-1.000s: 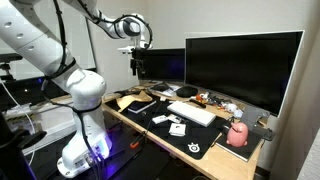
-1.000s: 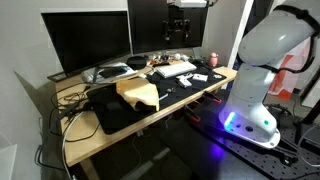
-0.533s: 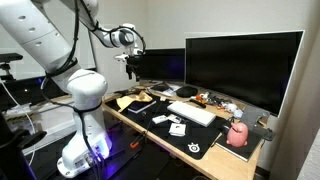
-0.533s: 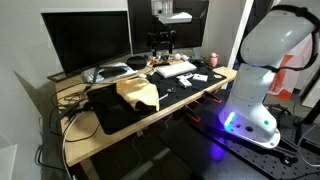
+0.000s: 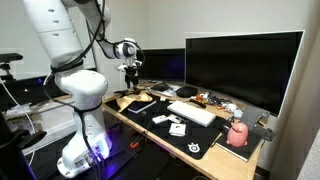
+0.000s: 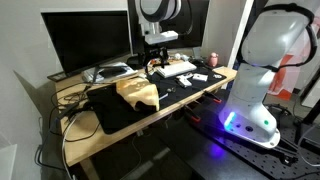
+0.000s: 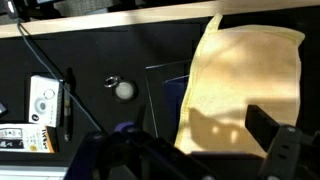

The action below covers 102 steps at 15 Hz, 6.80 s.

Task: Move the towel to the far end of the table on the left

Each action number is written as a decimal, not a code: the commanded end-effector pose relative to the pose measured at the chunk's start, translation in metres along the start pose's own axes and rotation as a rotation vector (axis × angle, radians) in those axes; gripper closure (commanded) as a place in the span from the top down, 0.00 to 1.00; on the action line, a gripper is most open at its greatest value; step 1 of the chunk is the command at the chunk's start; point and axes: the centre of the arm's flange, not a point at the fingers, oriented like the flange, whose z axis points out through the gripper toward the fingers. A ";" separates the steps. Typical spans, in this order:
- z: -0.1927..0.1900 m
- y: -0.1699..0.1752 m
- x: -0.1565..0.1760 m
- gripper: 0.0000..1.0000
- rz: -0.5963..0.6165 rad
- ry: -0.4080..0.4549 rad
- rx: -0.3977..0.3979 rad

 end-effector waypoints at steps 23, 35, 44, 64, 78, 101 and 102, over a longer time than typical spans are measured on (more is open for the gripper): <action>0.092 -0.099 0.056 1.00 -0.114 -0.029 -0.122; 0.095 -0.106 0.057 0.36 -0.139 -0.040 -0.103; 0.064 -0.107 0.049 0.00 -0.166 -0.058 -0.018; -0.159 -0.140 -0.002 0.00 -0.278 0.183 0.084; -0.157 -0.148 -0.003 0.00 -0.260 0.219 0.102; -0.111 -0.288 0.060 0.00 -0.166 0.700 0.351; -0.109 -0.293 0.066 0.00 -0.162 0.725 0.353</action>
